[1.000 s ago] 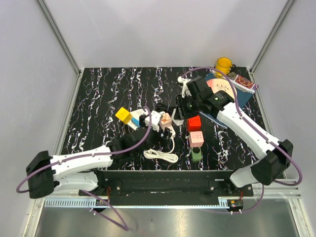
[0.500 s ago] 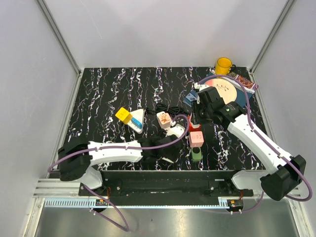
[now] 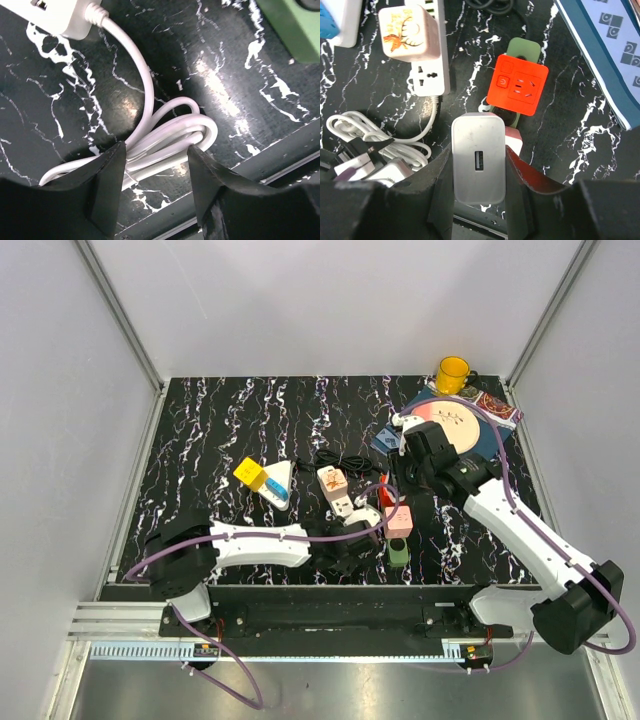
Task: Insert the plug
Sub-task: Adjust the socket at the center of the board.
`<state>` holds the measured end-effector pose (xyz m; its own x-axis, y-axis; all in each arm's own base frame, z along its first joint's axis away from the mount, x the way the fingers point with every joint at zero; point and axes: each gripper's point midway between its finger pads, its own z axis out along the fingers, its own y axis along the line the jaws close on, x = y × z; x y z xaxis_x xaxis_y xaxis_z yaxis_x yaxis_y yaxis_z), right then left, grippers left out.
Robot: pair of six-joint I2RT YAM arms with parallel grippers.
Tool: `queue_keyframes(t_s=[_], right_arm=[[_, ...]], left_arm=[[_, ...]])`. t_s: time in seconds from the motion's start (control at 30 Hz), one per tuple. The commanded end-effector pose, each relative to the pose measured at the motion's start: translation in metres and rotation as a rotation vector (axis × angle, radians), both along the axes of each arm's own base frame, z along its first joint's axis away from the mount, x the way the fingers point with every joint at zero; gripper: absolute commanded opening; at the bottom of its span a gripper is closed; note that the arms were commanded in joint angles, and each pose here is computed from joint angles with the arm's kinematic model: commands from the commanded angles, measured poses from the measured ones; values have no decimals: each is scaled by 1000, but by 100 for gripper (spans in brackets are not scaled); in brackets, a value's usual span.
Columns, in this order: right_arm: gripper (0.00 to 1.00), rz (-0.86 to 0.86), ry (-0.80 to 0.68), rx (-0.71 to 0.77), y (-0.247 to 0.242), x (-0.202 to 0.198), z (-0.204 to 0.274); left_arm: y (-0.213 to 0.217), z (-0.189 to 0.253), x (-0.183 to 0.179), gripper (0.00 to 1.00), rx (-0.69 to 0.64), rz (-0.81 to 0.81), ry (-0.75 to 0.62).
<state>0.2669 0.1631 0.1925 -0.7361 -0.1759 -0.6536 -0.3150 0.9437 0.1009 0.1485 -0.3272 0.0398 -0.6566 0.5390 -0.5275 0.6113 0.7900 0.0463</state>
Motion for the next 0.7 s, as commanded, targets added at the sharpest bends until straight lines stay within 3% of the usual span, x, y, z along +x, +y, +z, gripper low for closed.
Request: queue_keyframes(t_s=[0.0, 0.2, 0.43, 0.53, 0.63, 0.67], right_arm=[[0, 87, -105, 83, 17, 10, 26], [0, 229, -92, 117, 38, 6, 21], [4, 534, -148, 142, 76, -1, 16], [3, 607, -173, 157, 92, 4, 15], [0, 669, -171, 163, 108, 9, 13], [0, 678, -170, 161, 113, 10, 13]], left_arm=[[69, -12, 2, 52, 205, 106, -17], [137, -10, 18, 50, 322, 268, -57], [173, 3, 25, 50, 238, 409, -63], [174, 14, 29, 57, 182, 431, -92], [172, 32, 35, 73, 110, 447, -136], [171, 43, 38, 83, 63, 457, -165]])
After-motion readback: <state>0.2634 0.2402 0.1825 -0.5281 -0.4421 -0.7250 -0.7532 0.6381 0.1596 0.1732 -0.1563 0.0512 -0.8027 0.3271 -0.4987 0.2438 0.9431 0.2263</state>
